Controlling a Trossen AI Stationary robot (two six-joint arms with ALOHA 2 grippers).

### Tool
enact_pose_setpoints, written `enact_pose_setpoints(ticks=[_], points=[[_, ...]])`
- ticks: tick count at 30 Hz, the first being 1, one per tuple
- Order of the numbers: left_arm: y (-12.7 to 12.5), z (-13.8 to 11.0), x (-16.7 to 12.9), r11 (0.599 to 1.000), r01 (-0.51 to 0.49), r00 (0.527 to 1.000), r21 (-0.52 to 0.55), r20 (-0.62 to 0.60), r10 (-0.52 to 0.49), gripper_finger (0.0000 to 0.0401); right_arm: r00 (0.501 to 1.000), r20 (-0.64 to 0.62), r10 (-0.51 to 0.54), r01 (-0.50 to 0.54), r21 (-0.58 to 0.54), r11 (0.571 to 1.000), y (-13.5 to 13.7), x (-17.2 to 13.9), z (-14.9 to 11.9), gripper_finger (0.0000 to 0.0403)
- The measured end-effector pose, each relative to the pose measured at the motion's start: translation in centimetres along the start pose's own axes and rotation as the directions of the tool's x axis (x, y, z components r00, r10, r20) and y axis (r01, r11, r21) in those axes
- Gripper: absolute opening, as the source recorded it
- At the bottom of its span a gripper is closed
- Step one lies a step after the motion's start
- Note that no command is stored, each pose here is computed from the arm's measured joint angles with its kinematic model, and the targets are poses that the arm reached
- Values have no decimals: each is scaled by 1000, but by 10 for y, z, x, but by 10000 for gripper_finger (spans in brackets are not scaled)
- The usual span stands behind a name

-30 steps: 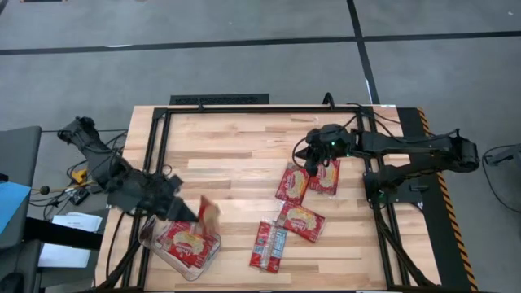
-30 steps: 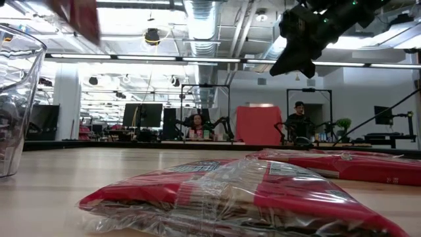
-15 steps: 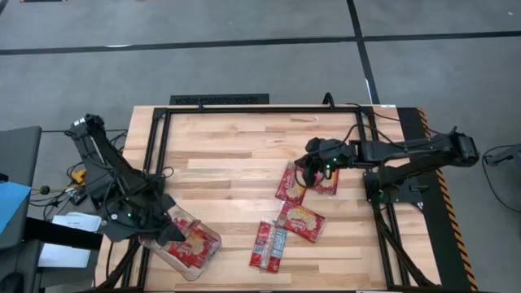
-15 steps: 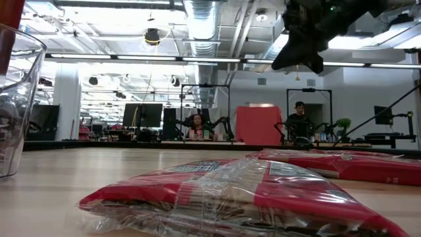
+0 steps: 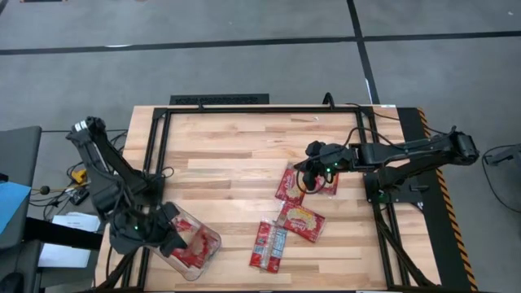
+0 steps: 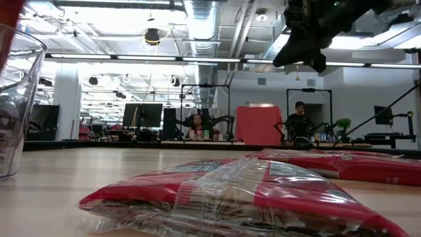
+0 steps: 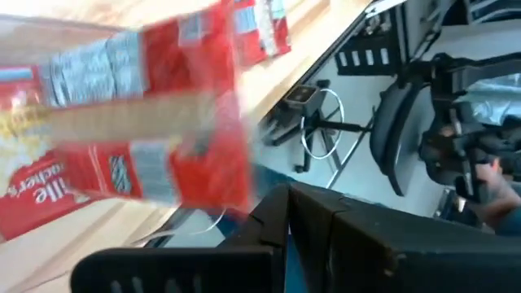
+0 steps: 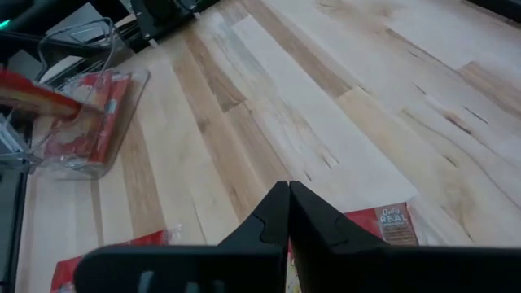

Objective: Sort popcorn bags into baskets
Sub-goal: Put the red popcorn bag into the transparent bin

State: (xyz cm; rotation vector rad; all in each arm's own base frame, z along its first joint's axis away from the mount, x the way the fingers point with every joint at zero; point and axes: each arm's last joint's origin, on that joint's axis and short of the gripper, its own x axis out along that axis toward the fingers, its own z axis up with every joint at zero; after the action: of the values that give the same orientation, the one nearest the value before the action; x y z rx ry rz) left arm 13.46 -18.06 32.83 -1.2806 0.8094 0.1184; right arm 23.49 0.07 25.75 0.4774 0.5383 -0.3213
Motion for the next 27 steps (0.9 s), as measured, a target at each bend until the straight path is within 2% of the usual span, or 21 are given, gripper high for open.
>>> enact_pose_setpoints(ticks=[8,19,21,23,25,27], points=[[4,-6,-1,999,-21,1000,-34,14,21,0,1000,16,-26,26,5,1000,-2,0,1,18],[18,0,-2,989,-146,986,-1,78,145,11,1000,15,-26,26,11,1000,-2,0,1,40],[17,8,-2,991,-132,979,19,162,127,29,999,9,-33,33,12,999,-3,0,1,38],[13,22,-5,992,-100,950,73,303,73,55,998,0,-57,57,28,998,-7,1,1,37],[9,41,-11,983,-112,895,145,445,36,87,995,-28,-91,92,55,994,-13,1,1,42],[7,64,-17,974,-150,832,168,553,33,122,988,-90,-123,130,70,989,-20,1,-3,56]])
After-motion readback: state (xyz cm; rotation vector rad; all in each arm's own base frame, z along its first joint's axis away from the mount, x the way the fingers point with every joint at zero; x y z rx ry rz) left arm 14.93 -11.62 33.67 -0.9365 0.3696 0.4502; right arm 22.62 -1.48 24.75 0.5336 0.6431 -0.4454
